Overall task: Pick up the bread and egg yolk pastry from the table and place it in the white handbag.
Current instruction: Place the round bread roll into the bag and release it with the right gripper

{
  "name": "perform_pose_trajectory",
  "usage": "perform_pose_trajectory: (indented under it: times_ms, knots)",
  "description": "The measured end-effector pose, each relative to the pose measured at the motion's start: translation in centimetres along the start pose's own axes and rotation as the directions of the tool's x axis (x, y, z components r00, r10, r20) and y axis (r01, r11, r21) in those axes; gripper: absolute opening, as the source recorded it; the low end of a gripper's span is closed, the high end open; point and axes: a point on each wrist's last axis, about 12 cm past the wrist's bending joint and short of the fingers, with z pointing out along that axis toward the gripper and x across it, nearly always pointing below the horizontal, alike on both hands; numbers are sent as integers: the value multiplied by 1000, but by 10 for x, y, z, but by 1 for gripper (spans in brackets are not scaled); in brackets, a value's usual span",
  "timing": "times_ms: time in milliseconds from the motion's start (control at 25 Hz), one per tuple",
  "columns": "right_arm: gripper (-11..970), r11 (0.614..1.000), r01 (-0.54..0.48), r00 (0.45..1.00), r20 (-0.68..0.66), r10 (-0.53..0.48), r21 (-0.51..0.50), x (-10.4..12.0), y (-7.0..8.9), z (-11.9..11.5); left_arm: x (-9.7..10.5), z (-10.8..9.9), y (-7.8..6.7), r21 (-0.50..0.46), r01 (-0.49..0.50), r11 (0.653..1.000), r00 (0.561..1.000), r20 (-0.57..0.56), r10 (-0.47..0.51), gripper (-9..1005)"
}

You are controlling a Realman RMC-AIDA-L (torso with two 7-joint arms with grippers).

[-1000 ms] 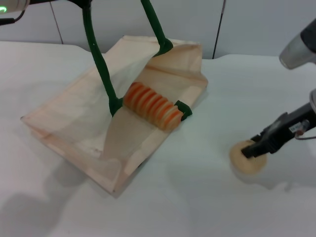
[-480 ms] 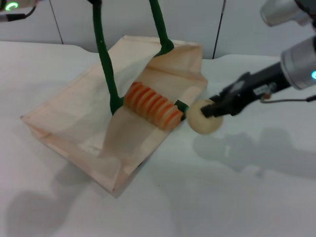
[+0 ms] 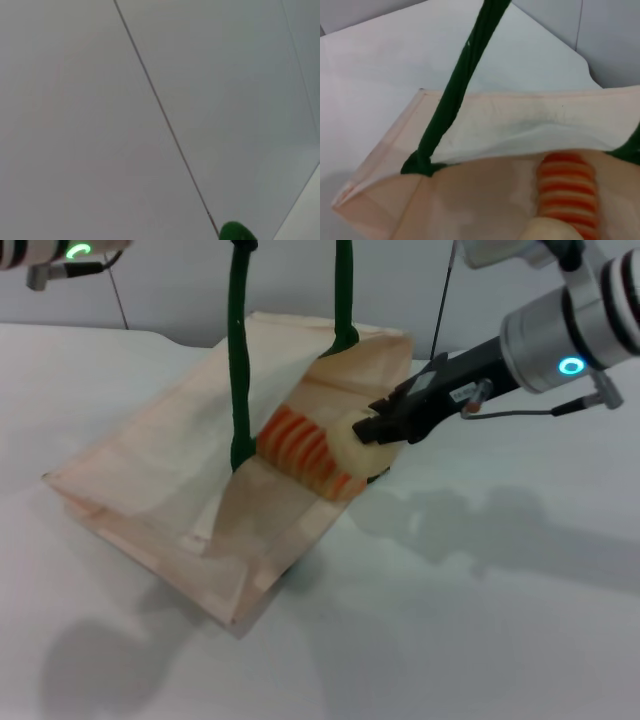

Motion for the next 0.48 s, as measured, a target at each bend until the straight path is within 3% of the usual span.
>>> perform_pose_trajectory:
  times_ms: [480]
  knots:
    - [253, 999, 49, 997, 58, -50, 10, -11, 1, 21, 1, 2, -3, 10, 4, 1000, 1000, -4, -4, 206]
